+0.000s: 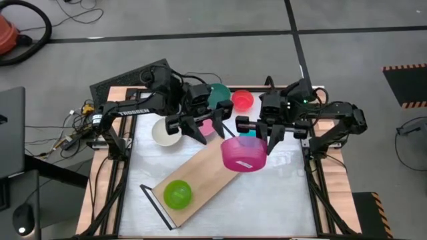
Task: Place and stack bowls onto a shelf
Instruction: Stack the transparent pink bowl on the top transparent green bowl on the shelf
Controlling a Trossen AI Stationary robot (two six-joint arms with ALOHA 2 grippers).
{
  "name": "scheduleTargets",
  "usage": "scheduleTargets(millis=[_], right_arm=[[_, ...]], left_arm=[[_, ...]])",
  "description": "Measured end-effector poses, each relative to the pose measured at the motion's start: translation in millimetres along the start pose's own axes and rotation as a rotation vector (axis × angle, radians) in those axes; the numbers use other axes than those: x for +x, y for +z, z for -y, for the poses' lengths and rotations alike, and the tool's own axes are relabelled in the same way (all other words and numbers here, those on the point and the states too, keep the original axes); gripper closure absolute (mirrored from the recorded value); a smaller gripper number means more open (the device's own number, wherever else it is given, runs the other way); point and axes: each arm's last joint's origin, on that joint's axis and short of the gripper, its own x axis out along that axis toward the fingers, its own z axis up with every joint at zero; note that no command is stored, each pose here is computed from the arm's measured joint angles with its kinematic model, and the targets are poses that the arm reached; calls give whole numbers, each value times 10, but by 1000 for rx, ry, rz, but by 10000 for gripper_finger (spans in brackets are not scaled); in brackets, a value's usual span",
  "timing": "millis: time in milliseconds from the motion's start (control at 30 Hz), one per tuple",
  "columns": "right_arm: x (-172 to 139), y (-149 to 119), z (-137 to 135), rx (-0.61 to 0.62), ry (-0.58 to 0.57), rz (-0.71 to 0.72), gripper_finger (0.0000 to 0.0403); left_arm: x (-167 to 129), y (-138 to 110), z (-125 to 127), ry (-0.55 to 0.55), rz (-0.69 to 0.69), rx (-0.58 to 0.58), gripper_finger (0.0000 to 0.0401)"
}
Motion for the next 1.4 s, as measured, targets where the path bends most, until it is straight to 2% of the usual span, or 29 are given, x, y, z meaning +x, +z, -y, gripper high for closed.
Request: scheduleTargets(millis=[67,133,367,500,767,1000,1233,1400], right_arm=[[14,-5,-5,-1,6,-1,376],[14,-4,-7,-2,7,-3,377],[-24,6,4,-15,-5,-7,377],[-50,14,12,-11,-14,-5,377],[-48,3,30,18,-19,-15,377],[-41,-17,57,60,-26,-27,377],[-74,-54,128,148,-59,-51,377],[-110,-52,140,131,-62,-69,376]], left_arm=[[-2,12,-16,45,45,49,183],[-6,18,-22,64,63,50,183],[-29,15,-47,78,64,-70,183],[-76,9,-44,18,-20,-177,183],[-74,-32,-65,7,-71,-258,183],[-72,-45,-58,-19,-103,-209,183],[-72,37,27,-57,-59,-157,183],[-61,95,101,-68,-8,-137,183]])
